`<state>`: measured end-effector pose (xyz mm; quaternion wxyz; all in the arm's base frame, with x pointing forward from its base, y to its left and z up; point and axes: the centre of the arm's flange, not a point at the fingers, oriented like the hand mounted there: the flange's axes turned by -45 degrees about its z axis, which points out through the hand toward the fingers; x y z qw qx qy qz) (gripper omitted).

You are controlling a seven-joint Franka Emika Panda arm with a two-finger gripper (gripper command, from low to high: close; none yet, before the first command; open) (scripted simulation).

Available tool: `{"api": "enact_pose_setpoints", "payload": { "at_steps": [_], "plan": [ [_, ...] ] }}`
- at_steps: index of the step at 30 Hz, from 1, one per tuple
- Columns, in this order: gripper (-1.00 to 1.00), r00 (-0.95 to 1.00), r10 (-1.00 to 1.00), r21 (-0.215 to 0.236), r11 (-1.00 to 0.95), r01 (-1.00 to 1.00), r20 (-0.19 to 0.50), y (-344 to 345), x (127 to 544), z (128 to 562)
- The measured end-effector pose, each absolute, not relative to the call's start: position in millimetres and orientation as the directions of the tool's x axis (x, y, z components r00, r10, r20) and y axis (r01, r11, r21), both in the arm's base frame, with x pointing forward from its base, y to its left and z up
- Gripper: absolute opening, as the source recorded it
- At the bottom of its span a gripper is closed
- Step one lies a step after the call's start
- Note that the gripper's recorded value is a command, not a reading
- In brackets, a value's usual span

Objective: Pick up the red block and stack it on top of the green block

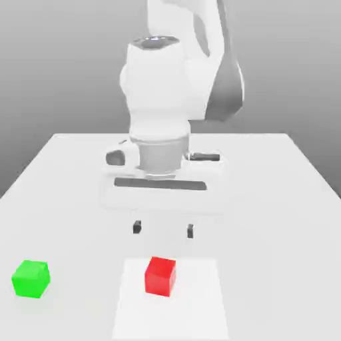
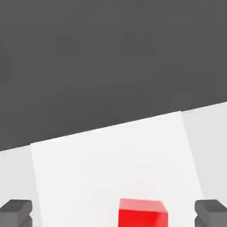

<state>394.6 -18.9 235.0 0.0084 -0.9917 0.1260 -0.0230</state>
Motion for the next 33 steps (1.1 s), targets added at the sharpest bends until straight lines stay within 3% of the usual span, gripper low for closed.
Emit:
{"api": "enact_pose_setpoints", "payload": {
  "at_steps": [7, 8, 15, 22, 33],
  "plan": [
    [0.00, 0.966, -0.260, 0.001, -0.966, -0.260, 0.002, -19.5, 381.6, 156.6],
    [-1.00, 0.966, -0.260, 0.000, -0.966, -0.260, 0.001, -19.4, 380.7, 148.3],
    [-1.00, 0.966, -0.260, 0.001, -0.966, -0.260, 0.001, -19.3, 380.7, 147.2],
    [-1.00, 0.965, -0.264, 0.001, -0.965, -0.264, 0.001, -25.9, 382.1, 204.9],
    [-1.00, 0.959, -0.284, -0.001, -0.959, -0.284, -0.002, -209.8, 387.7, 234.5]
  ]
}}
